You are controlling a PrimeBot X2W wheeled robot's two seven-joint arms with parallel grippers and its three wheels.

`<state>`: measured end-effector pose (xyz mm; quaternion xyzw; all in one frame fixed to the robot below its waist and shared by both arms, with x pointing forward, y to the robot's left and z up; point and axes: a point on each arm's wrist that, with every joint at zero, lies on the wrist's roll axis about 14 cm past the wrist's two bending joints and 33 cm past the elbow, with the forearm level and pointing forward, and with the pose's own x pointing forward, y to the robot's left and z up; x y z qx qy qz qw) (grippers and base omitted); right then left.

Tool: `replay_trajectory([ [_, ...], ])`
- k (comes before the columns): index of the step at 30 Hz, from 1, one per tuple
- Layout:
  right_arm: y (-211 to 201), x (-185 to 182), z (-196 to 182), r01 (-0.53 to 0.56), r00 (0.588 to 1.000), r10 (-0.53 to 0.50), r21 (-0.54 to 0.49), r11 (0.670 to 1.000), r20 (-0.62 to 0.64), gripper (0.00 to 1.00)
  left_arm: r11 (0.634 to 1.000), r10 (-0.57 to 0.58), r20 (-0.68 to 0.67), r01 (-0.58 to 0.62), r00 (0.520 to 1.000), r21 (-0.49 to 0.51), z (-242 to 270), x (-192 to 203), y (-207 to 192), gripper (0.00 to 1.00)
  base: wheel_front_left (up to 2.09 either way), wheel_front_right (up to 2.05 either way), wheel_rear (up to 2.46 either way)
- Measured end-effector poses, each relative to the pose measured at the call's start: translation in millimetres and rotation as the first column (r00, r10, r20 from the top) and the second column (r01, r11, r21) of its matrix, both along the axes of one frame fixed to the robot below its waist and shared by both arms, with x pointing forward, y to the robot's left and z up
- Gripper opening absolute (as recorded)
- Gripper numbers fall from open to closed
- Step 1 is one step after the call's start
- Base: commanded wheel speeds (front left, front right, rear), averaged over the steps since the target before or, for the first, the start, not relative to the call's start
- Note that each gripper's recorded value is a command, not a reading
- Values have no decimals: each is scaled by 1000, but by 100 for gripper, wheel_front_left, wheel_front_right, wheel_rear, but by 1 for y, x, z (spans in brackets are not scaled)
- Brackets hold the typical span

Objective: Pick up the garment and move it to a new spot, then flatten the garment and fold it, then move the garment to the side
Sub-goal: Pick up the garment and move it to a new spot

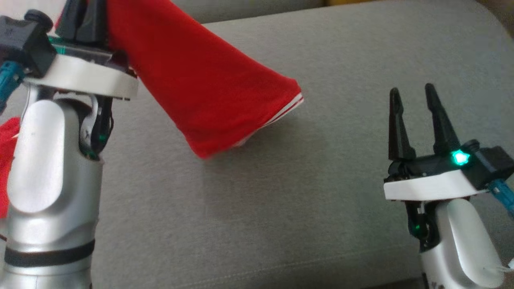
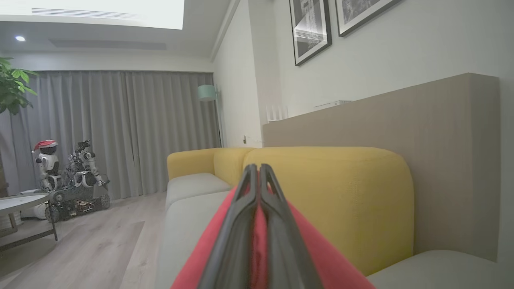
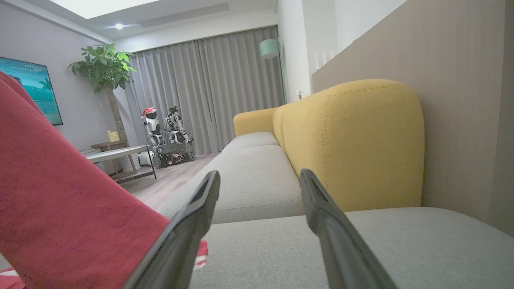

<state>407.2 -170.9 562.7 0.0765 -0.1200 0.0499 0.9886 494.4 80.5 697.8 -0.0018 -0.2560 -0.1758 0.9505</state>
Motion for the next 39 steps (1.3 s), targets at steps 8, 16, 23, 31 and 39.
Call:
replay_trajectory([
  [8, -44, -11, 1, 128, 992, -128, -8, 992, 3, 100, 972, -232, -25, 233, 972, 26, -15, -2, -97, 0, 0, 0, 0],
  [16, -96, -20, 14, 276, 960, -276, 16, 961, 39, 100, 862, -478, -288, 506, 830, 29, -119, -57, -196, 0, 0, 0, 0],
  [23, -108, -19, 16, 309, 950, -309, 21, 951, 45, 100, 759, -596, -428, 650, 679, -27, -175, -118, -239, 100, 0, 0, 0],
  [31, -84, -5, 14, 239, 970, -239, 23, 971, 43, 100, 859, -466, -442, 511, 766, -21, -174, -88, -208, 100, 0, 0, 0],
  [39, -25, 3, -10, 77, 997, -78, -12, 997, -22, 100, 988, -149, -350, 149, 925, -29, -137, -38, -81, 100, 0, 0, 0],
])
